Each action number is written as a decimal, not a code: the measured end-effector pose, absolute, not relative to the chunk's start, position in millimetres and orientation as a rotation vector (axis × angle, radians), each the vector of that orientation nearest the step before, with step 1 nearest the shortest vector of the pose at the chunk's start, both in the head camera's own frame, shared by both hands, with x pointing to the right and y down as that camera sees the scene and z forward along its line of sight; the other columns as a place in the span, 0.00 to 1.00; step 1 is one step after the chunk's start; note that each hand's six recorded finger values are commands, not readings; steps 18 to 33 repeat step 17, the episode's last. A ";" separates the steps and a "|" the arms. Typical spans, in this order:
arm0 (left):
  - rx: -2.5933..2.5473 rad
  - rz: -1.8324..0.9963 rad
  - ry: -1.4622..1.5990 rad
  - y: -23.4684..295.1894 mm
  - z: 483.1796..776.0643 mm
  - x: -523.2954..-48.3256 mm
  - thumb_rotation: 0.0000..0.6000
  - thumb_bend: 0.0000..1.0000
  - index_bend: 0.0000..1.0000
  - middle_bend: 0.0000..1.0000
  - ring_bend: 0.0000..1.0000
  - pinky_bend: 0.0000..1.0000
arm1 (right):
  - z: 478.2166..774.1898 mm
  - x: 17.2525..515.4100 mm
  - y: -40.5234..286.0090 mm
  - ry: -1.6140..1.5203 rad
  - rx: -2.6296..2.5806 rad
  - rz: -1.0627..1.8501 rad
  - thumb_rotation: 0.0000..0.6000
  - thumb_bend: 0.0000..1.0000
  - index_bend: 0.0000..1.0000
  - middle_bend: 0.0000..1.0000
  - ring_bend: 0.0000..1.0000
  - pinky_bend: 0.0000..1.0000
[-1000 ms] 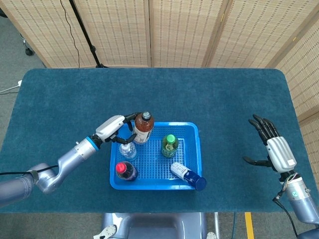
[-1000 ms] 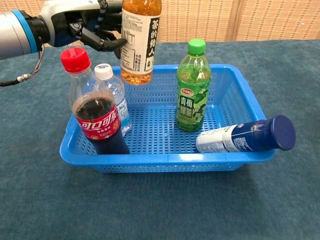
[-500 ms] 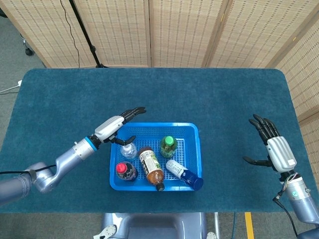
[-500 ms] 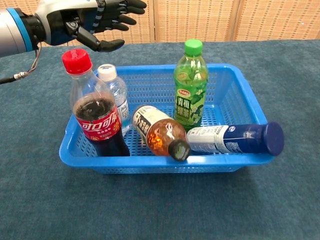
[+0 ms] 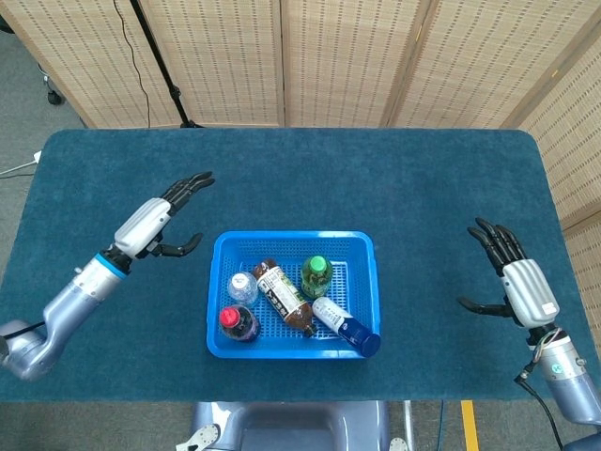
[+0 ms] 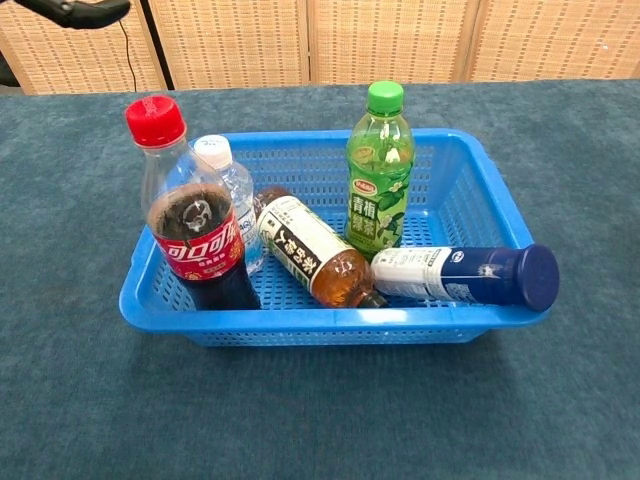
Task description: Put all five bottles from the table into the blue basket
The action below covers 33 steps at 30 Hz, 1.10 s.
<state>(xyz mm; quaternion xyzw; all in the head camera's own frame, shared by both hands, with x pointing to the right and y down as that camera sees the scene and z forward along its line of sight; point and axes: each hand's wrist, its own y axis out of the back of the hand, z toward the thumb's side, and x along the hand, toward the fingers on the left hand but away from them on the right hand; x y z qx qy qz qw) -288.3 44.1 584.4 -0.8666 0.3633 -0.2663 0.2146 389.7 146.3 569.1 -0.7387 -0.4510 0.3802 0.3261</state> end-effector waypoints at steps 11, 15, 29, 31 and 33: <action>-2.023 -1.185 1.199 126.9 558.5 -425.3 1.00 0.44 0.00 0.00 0.00 0.00 | 565.2 394.0 148.7 -1.093 -1.813 1.079 1.00 0.00 0.00 0.00 0.00 0.00; -1.916 -1.314 1.277 165.3 547.5 -462.3 1.00 0.44 0.00 0.00 0.00 0.00 | 565.2 396.9 149.5 -1.043 -1.736 1.142 1.00 0.00 0.00 0.00 0.00 0.00; -1.871 -1.345 1.300 178.8 543.3 -472.6 1.00 0.44 0.00 0.00 0.00 0.00 | 563.9 397.1 150.0 -1.027 -1.699 1.170 1.00 0.00 0.00 0.00 0.00 0.00; -1.871 -1.345 1.300 178.8 543.3 -472.6 1.00 0.44 0.00 0.00 0.00 0.00 | 563.9 397.1 150.0 -1.027 -1.699 1.170 1.00 0.00 0.00 0.00 0.00 0.00; -1.871 -1.345 1.300 178.8 543.3 -472.6 1.00 0.44 0.00 0.00 0.00 0.00 | 563.9 397.1 150.0 -1.027 -1.699 1.170 1.00 0.00 0.00 0.00 0.00 0.00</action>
